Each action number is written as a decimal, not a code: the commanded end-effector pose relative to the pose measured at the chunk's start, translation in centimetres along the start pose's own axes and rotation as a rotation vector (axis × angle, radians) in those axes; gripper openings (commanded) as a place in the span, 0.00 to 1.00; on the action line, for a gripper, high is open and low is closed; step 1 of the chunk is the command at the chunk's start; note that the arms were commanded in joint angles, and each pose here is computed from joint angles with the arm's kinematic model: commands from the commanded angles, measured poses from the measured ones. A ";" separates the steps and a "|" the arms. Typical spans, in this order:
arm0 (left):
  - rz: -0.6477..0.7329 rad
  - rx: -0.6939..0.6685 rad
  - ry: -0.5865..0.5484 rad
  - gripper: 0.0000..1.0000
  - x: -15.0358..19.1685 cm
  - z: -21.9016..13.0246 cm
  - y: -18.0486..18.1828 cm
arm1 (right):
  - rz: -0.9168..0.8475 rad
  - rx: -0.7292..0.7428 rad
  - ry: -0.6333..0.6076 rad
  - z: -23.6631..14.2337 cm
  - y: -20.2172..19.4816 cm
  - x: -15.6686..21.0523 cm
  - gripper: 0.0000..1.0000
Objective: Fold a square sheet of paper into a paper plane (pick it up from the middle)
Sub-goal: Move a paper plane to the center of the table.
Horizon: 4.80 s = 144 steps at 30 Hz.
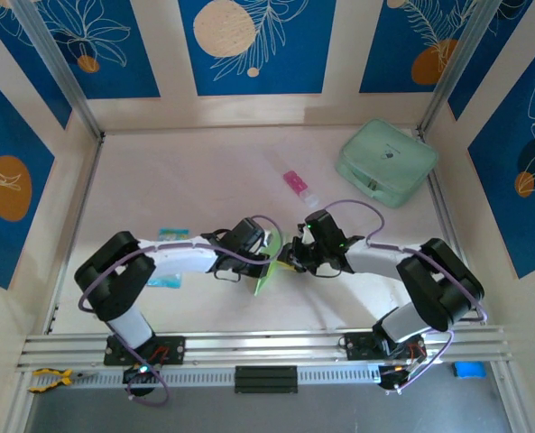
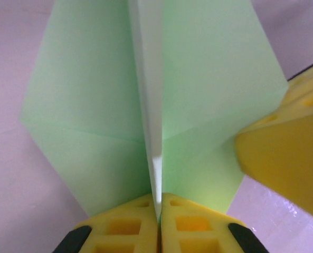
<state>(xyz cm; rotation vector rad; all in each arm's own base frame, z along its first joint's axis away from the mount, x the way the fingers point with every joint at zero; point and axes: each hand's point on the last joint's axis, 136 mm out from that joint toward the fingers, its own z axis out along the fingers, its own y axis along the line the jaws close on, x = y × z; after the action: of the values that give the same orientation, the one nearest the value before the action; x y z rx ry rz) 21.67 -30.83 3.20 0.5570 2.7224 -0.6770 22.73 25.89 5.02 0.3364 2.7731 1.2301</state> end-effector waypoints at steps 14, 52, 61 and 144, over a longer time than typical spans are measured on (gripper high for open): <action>-0.124 -0.364 -0.086 0.06 -1.1 -4.1 5.5 | 0.020 0.047 -0.056 -2.6 -2.1 0.5 0.32; -0.174 -0.413 -0.007 0.18 -0.3 -1.9 6.3 | 0.025 0.034 -0.031 -1.6 -1.9 0.8 0.33; -0.187 -0.425 -0.001 0.22 -0.2 -1.5 6.5 | 0.020 0.026 -0.029 -1.8 -1.9 0.7 0.33; -0.351 -0.394 -0.466 0.71 -3.6 -14.4 7.3 | -0.149 0.080 -0.245 -8.4 -0.1 -2.1 0.50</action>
<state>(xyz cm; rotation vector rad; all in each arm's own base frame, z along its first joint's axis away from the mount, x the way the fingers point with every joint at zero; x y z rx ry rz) 24.60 -21.32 13.39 -0.1840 2.4854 -0.3424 22.61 21.02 9.14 0.2928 2.6203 1.1396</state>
